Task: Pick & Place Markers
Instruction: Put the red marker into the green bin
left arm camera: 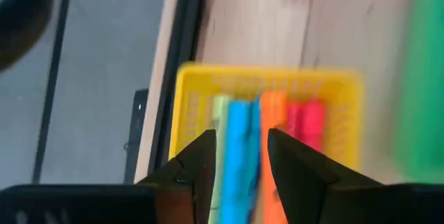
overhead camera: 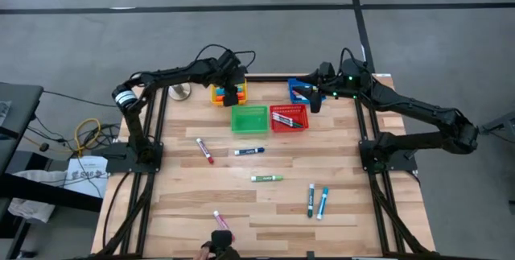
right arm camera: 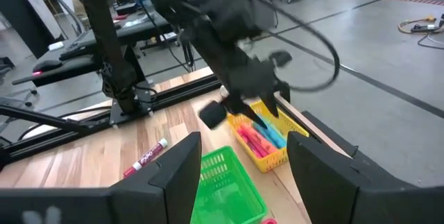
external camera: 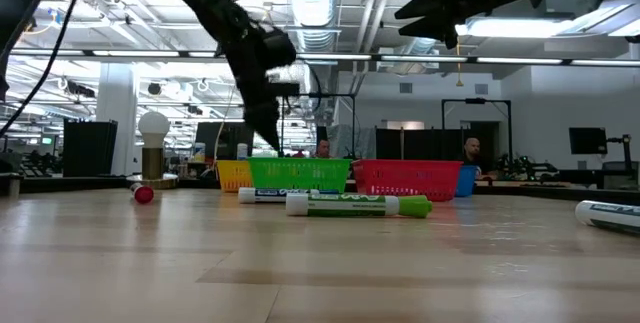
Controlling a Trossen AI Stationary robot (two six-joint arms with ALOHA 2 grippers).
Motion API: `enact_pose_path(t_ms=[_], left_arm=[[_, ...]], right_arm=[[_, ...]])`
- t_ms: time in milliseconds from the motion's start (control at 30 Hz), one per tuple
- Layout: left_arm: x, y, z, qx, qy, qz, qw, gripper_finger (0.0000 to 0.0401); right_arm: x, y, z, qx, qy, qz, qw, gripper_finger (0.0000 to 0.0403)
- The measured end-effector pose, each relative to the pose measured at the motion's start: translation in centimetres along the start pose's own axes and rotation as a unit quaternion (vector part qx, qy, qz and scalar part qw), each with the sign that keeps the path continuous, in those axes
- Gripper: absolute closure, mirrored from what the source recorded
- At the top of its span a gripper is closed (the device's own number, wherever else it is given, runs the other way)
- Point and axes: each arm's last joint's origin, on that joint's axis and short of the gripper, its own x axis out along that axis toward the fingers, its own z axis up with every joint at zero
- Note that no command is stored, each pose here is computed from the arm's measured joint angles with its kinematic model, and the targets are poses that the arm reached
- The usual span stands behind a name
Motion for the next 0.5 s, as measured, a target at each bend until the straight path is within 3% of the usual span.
enact_pose_path(t_ms=[133,333,500], left_arm=[[-3.2,-0.8,1.4,-0.065,-0.055,-0.007,0.996,0.0271],[-7.4,-3.3,3.4,-0.168,-0.142,-0.092,0.971,0.0270],[-9.3,-7.0,3.6,-0.216,-0.148,-0.127,0.957,0.0270]], right_arm=[[0.0,0.0,-0.4,-0.003,0.022,-0.001,1.000,0.0198],[-0.1,0.0,-1.5,0.005,0.074,-0.001,0.997,0.0198],[-0.2,0.3,-1.9,0.016,0.099,0.061,0.993,0.0197]])
